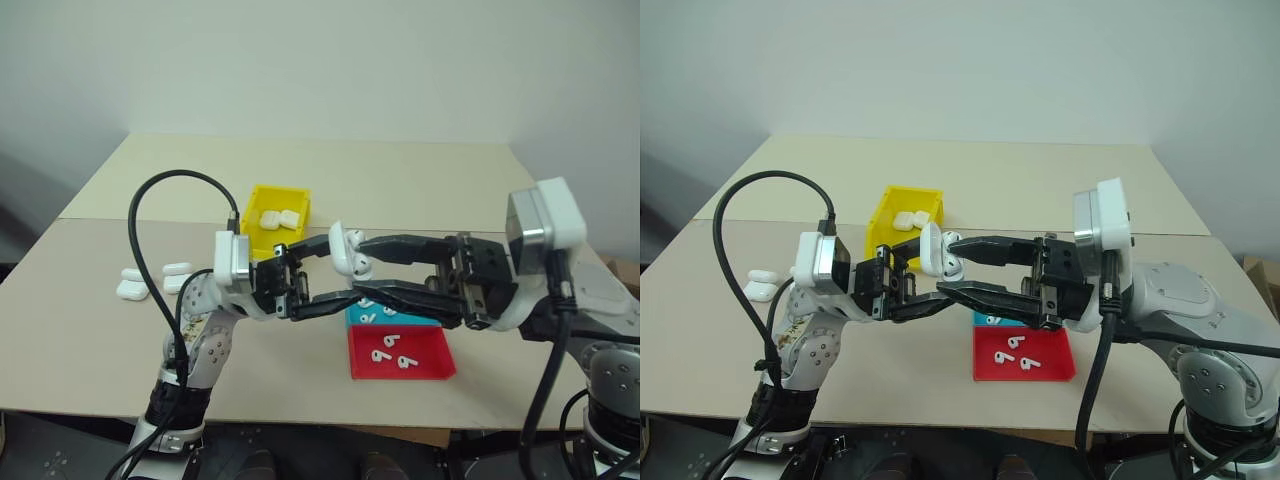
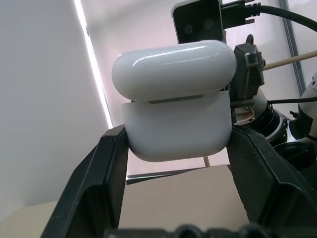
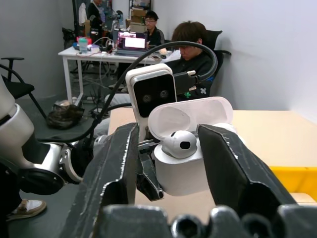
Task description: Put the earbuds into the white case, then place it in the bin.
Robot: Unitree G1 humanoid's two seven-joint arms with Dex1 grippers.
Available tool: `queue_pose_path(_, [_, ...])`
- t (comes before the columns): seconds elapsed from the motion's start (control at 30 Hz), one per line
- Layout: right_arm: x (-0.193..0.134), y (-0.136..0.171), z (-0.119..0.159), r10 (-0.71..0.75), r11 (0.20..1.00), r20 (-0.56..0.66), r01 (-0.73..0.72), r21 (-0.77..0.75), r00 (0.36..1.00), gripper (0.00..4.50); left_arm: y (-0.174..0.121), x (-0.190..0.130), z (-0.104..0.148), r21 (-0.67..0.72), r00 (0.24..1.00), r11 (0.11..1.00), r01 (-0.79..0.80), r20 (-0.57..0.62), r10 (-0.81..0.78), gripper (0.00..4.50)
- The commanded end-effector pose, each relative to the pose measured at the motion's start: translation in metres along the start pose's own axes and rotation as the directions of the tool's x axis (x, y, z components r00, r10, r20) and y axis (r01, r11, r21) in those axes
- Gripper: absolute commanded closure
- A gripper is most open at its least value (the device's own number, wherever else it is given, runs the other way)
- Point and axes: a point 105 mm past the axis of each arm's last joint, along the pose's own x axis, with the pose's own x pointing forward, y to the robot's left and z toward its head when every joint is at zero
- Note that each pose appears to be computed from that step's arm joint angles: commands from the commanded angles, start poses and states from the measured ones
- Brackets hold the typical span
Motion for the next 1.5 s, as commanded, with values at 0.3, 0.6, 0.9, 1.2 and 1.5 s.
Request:
queue_pose_path(0.3, [-0.024,-0.014,0.028,0.038,0.992,-0.081,-0.047,-0.117,0.996,2.22,0.002,-0.003,-0.001,0.033,1.000,0.999,0.026,0.001,-0.026,1.77])
queue_pose_path(0.6, [0.006,-0.037,0.039,0.157,0.975,-0.230,-0.188,-0.120,0.961,4.48,0.008,0.003,-0.016,0.038,0.999,0.998,0.042,-0.004,-0.042,1.77])
queue_pose_path(0.9, [0.030,-0.047,0.027,0.218,0.941,-0.366,-0.295,-0.168,0.905,4.48,0.011,0.015,-0.030,0.067,0.998,0.997,0.047,-0.033,-0.045,1.77])
queue_pose_path(1.2, [0.033,-0.045,0.009,0.227,0.905,-0.468,-0.362,-0.222,0.854,4.48,0.015,0.017,-0.033,0.103,0.999,0.994,0.031,-0.043,-0.027,1.77])
queue_pose_path(1.5, [0.015,-0.056,0.003,0.161,0.903,-0.542,-0.345,-0.256,0.825,4.48,0.016,0.011,-0.024,0.108,1.000,0.994,0.015,-0.014,-0.014,1.77])
